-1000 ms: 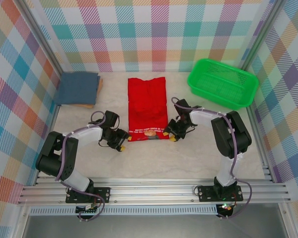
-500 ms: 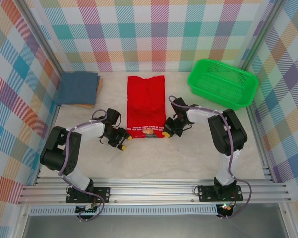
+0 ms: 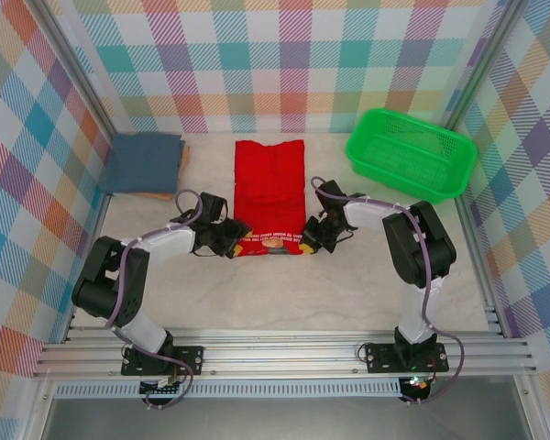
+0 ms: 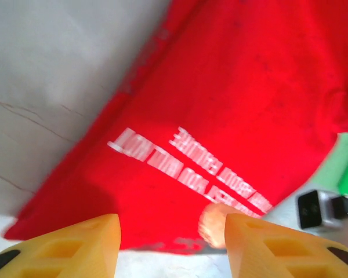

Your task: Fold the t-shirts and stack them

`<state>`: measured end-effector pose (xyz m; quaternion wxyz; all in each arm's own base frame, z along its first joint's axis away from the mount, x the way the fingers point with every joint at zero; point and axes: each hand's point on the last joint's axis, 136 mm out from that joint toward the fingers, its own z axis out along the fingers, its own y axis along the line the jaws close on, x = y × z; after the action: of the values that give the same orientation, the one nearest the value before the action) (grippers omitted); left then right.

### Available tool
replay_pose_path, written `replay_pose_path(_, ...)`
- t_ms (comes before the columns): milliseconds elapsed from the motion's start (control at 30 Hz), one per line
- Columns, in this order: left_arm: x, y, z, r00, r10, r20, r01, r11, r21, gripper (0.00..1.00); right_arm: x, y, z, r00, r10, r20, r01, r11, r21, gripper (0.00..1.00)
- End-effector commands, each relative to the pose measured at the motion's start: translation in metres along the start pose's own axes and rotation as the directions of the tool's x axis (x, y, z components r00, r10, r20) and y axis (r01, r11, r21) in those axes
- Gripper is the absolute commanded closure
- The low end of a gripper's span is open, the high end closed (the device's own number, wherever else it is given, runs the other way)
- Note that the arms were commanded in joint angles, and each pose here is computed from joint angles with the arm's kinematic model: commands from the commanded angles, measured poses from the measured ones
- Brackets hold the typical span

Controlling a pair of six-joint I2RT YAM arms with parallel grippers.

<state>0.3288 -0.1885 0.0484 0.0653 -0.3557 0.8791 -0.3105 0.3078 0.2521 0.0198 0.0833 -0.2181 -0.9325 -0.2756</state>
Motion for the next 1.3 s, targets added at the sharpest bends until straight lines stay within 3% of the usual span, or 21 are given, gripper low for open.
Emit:
replay_pose_path(0, -0.011, 0.013, -0.007, 0.999, 0.043, 0.032, -0.039, 0.992, -0.118, 0.51, 0.006, 0.000, -0.005, 1.000, 0.015, -0.012, -0.015, 1.000, 0.004, 1.00)
replay_pose_path(133, -0.012, 0.018, -0.034, 0.988, 0.126, 0.086, -0.103, 0.966, -0.236, 0.49, 0.006, -0.001, -0.005, 1.000, 0.017, -0.017, -0.017, 1.000, 0.008, 1.00)
replay_pose_path(233, -0.009, 0.035, -0.041, 0.992, 0.101, 0.074, -0.073, 0.945, -0.318, 0.48, 0.006, -0.001, -0.004, 1.000, 0.019, -0.020, -0.019, 1.000, 0.007, 1.00)
replay_pose_path(400, 0.001, 0.033, -0.016, 1.000, 0.007, 0.026, -0.001, 0.970, -0.241, 0.46, 0.006, 0.000, -0.004, 1.000, 0.019, -0.024, -0.019, 1.000, 0.006, 1.00)
replay_pose_path(600, 0.003, 0.022, 0.007, 1.000, 0.002, -0.009, -0.004, 0.974, -0.227, 0.48, 0.006, 0.000, -0.003, 0.999, 0.014, -0.030, -0.014, 1.000, 0.006, 1.00)
replay_pose_path(767, 0.002, 0.033, 0.014, 1.000, 0.020, -0.007, -0.021, 0.955, -0.296, 0.57, 0.006, 0.000, -0.002, 0.999, 0.015, -0.029, -0.015, 1.000, 0.005, 1.00)
replay_pose_path(967, -0.011, 0.018, 0.014, 0.996, 0.083, 0.036, -0.070, 0.959, -0.276, 0.89, 0.007, 0.001, -0.005, 1.000, 0.003, -0.027, -0.003, 1.000, 0.006, 1.00)
replay_pose_path(1067, -0.011, 0.000, 0.001, 0.990, 0.129, 0.053, -0.113, 0.963, -0.246, 1.00, 0.008, 0.004, -0.012, 1.000, -0.025, -0.014, 0.025, 1.000, 0.002, 1.00)
replay_pose_path(1267, 0.006, -0.013, -0.038, 0.976, 0.212, 0.045, -0.200, 0.960, -0.194, 1.00, 0.022, 0.019, -0.042, 0.991, -0.131, 0.019, 0.131, 0.991, -0.031, 1.00)
